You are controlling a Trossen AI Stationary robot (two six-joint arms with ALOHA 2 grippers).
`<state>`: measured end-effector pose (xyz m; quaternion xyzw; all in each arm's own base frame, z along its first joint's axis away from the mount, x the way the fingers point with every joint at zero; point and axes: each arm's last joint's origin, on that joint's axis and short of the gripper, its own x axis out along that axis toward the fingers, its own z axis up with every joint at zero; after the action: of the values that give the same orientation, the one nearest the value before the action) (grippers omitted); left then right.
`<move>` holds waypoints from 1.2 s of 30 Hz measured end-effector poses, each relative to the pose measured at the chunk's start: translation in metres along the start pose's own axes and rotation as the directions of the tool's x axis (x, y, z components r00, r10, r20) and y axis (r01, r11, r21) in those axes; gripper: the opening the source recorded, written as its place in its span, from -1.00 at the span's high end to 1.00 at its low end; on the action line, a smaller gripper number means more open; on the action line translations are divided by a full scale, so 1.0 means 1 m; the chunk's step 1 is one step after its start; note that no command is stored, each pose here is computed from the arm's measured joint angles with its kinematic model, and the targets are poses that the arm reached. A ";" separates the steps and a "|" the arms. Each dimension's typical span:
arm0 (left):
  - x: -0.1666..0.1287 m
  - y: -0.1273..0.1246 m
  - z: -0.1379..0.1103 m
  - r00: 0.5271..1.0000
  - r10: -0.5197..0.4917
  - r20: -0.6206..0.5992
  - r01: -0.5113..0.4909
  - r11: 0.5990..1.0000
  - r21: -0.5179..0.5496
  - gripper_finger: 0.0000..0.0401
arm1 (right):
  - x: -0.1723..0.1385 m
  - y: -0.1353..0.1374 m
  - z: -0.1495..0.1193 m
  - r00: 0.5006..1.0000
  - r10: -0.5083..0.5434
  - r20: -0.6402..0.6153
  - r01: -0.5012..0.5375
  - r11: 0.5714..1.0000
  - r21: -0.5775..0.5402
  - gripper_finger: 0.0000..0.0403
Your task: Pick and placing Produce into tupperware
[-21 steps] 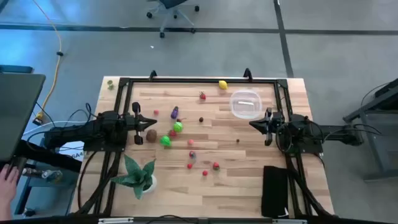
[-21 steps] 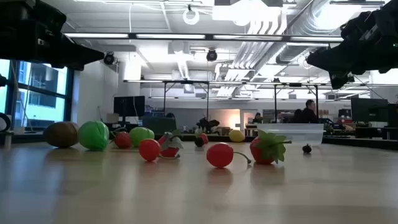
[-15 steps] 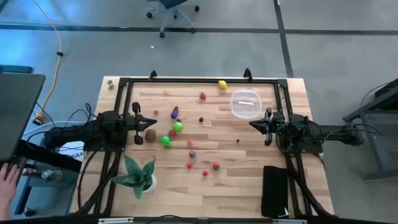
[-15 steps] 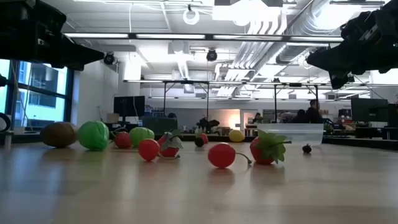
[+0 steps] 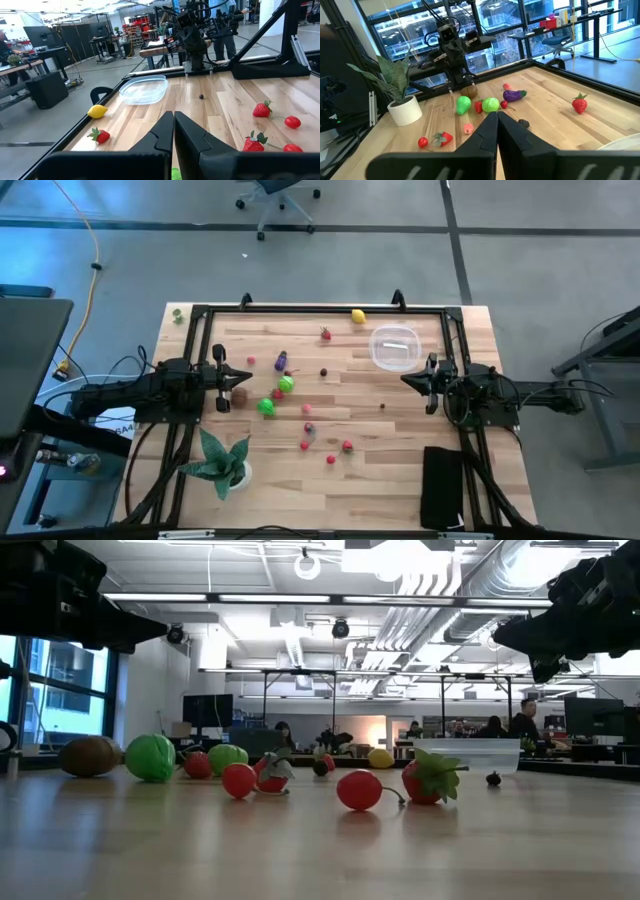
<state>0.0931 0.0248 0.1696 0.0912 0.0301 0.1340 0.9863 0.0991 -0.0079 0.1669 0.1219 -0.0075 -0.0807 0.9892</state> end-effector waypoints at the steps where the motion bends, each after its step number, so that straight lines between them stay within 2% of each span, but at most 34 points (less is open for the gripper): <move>1: 0.000 0.000 0.000 1.000 0.000 0.000 0.000 1.000 0.000 0.97 | 0.000 0.000 0.000 1.000 0.000 0.000 0.000 1.000 0.000 1.00; 26: 0.000 0.000 0.000 1.000 0.001 0.000 -0.001 1.000 0.000 0.97 | 0.000 0.000 0.000 1.000 -0.001 0.000 0.001 1.000 -0.001 1.00; 28: 0.000 0.000 0.000 1.000 0.000 0.000 0.000 1.000 0.000 0.97 | 0.000 -0.001 0.001 0.999 -0.033 0.014 0.034 0.999 -0.041 1.00; 30: 0.000 0.000 0.000 1.000 0.001 0.001 -0.001 1.000 0.000 0.97 | 0.000 -0.003 0.004 0.992 -0.113 0.062 0.116 0.992 -0.052 1.00; 31: 0.000 0.000 0.000 1.000 0.001 0.002 -0.001 1.000 0.000 0.97 | -0.001 -0.003 0.008 0.982 -0.151 0.113 0.152 0.988 -0.007 1.00; 33: 0.000 0.000 0.000 1.000 0.001 0.003 -0.001 1.000 0.000 0.97 | -0.003 -0.004 0.020 0.940 -0.231 0.250 0.194 0.967 0.165 1.00; 36: 0.000 0.000 0.001 1.000 0.001 0.005 -0.001 1.000 -0.021 0.97 | -0.011 -0.005 0.039 0.813 -0.388 0.435 0.164 0.868 0.469 1.00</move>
<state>0.0932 0.0248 0.1702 0.0811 0.0261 0.1346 0.9872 0.0861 -0.0206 0.2032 0.2999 -0.2704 -0.2530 0.8792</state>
